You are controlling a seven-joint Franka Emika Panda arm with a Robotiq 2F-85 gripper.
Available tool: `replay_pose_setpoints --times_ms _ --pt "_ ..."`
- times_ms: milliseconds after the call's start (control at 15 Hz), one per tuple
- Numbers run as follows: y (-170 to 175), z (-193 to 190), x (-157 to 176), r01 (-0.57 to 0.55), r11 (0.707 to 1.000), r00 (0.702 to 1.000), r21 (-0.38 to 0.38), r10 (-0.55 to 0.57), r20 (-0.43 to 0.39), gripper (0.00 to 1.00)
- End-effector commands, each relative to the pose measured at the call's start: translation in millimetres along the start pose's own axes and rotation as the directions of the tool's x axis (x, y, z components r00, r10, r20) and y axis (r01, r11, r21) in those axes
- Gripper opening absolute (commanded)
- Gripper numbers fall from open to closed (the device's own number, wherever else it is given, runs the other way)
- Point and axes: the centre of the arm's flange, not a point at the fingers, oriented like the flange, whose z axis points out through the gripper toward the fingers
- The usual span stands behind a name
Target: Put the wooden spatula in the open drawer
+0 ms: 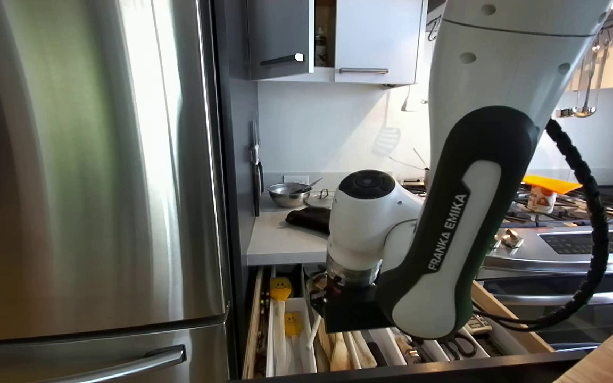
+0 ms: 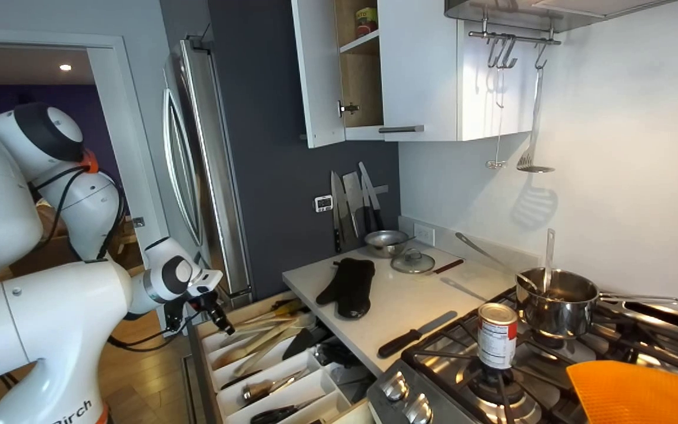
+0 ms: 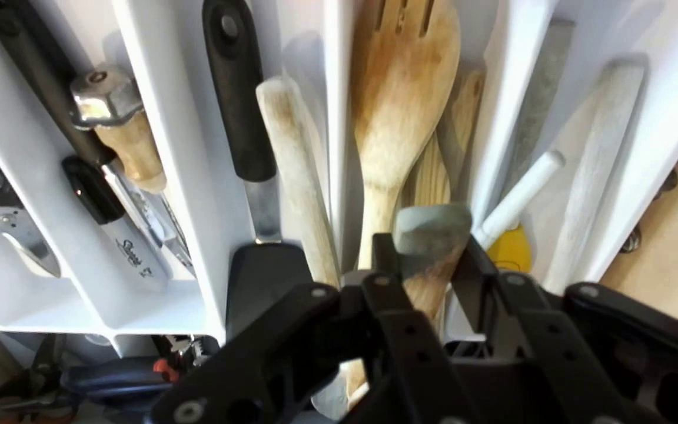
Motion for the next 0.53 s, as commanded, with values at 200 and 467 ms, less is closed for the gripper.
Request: replay_pose_setpoints --times_ms 200,467 --pt "18 35 -13 -0.050 0.997 0.993 0.053 0.044 0.108 0.07" --pt "22 42 -14 -0.053 0.997 0.987 0.063 0.042 0.157 0.16"
